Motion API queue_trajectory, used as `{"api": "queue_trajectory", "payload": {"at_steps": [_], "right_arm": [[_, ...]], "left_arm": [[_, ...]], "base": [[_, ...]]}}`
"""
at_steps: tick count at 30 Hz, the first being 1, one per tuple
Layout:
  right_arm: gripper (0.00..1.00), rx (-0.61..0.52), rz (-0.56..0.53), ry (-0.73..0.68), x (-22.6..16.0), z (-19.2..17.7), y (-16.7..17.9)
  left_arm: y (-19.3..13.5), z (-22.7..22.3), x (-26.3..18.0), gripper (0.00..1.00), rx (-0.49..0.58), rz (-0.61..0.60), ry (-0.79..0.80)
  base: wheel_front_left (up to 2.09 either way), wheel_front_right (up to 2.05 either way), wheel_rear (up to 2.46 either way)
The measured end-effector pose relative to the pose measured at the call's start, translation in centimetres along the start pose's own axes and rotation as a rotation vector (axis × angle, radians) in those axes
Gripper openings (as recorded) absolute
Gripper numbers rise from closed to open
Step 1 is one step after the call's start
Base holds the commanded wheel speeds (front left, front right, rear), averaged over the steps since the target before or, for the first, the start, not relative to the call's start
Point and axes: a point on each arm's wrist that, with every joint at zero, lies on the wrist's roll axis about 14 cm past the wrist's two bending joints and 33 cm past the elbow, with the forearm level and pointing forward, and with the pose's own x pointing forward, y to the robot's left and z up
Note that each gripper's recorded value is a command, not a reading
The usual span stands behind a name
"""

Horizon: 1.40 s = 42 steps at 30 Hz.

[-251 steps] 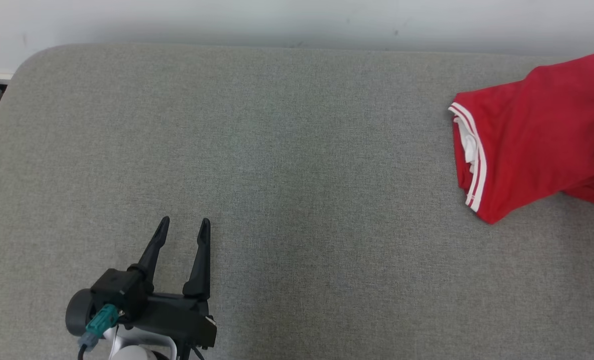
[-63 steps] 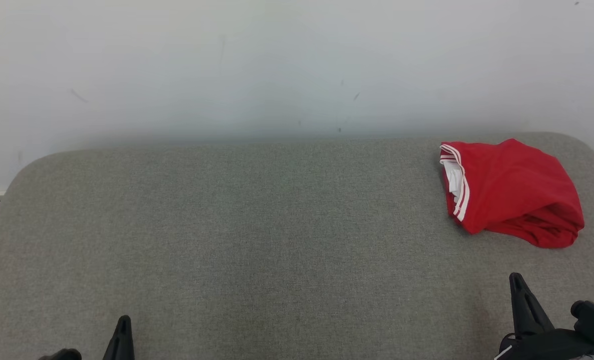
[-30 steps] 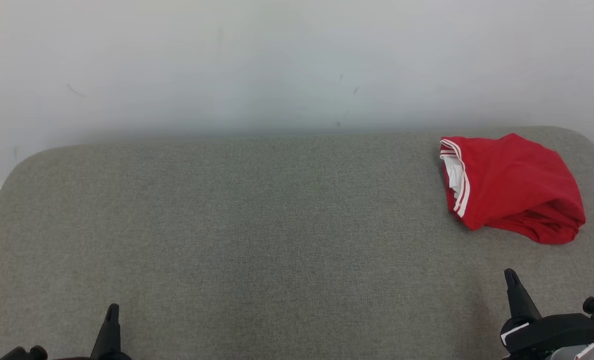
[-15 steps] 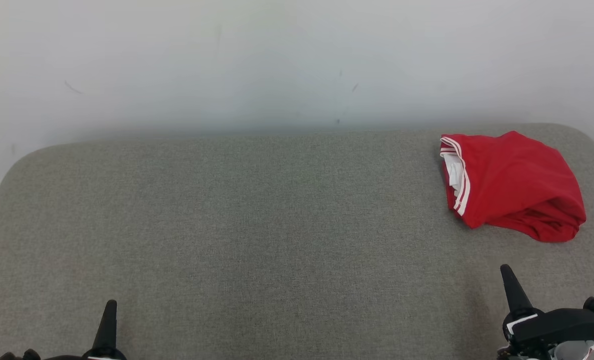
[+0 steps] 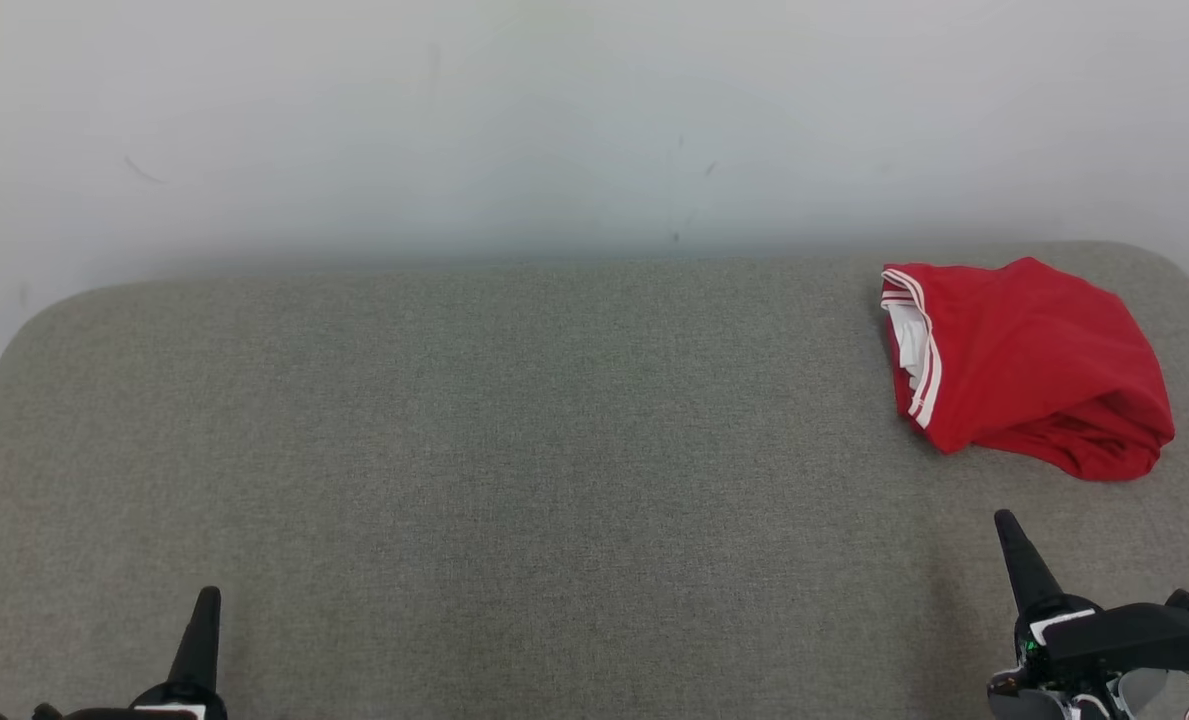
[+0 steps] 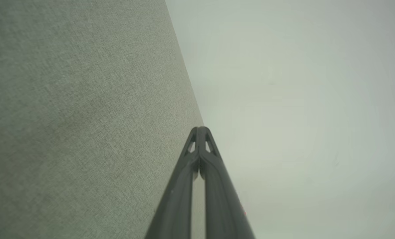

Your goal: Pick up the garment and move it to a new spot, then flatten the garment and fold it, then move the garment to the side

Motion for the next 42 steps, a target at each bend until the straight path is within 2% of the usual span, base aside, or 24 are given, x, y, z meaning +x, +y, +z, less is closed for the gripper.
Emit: {"api": "queue_trajectory", "payload": {"at_steps": [21,42], "right_arm": [[0.0,0.291,0.057,0.005,0.5,-0.1,0.7],[0.0,0.301,0.062,0.003,0.5,-0.1,0.8]], "left_arm": [[-1.1,1.0,0.9,0.0,-0.309,-0.079,-0.022],[-1.2,1.0,0.9,0.0,-0.314,-0.081,-0.023]], "base": [[0.0,0.0,0.0],[0.0,0.0,0.0]]}}
